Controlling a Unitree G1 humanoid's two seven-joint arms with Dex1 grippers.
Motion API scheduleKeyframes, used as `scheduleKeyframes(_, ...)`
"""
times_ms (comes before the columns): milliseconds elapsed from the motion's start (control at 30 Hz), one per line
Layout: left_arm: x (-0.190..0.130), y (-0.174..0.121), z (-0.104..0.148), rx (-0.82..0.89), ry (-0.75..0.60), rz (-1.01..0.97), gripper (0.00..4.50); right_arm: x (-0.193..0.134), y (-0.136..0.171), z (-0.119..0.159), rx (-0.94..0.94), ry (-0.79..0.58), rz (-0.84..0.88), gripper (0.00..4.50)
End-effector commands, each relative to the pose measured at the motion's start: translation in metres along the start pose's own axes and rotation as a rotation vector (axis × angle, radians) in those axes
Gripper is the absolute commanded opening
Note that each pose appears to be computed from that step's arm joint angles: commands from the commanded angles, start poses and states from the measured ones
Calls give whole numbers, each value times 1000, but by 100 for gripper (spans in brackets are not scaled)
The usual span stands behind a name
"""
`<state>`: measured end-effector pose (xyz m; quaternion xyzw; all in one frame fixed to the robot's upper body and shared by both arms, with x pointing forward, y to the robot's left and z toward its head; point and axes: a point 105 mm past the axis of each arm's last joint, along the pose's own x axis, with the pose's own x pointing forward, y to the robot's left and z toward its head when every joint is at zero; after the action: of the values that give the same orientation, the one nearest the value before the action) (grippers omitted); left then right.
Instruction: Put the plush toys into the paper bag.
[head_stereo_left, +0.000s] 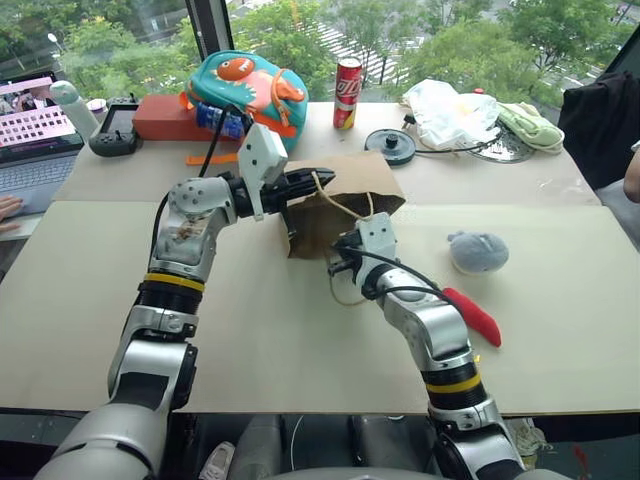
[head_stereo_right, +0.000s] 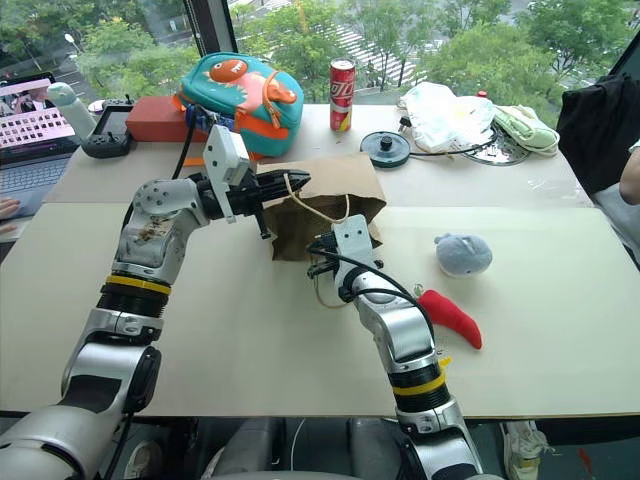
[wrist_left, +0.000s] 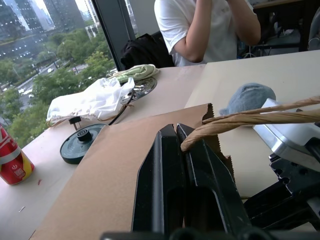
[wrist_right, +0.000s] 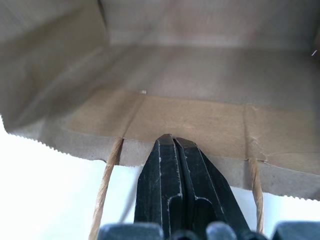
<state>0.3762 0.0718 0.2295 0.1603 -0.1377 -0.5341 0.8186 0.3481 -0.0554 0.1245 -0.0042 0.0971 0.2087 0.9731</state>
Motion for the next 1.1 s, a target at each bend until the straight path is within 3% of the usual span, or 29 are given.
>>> scheduleKeyframes(33,2,-2,10,31,-31,-7,0,-26,-8,31,24,-118,5,1)
scheduleKeyframes(233,2,-2,8,23,-31,-5,0,-75,-40,51,44,-177,-23,1)
scheduleKeyframes(333,2,-1,7,21,-29,-4,0,-97,-86,54,28,-153,-194,1)
scheduleKeyframes(467,2,-2,5,20,-29,-8,0,-116,-145,41,-36,-26,-439,113)
scheduleKeyframes(800,5,-3,6,19,-36,-15,0,-94,-168,10,-61,144,-437,448)
scheduleKeyframes(1100,4,-2,7,27,-37,-6,0,-81,-195,-18,-21,251,-507,448)
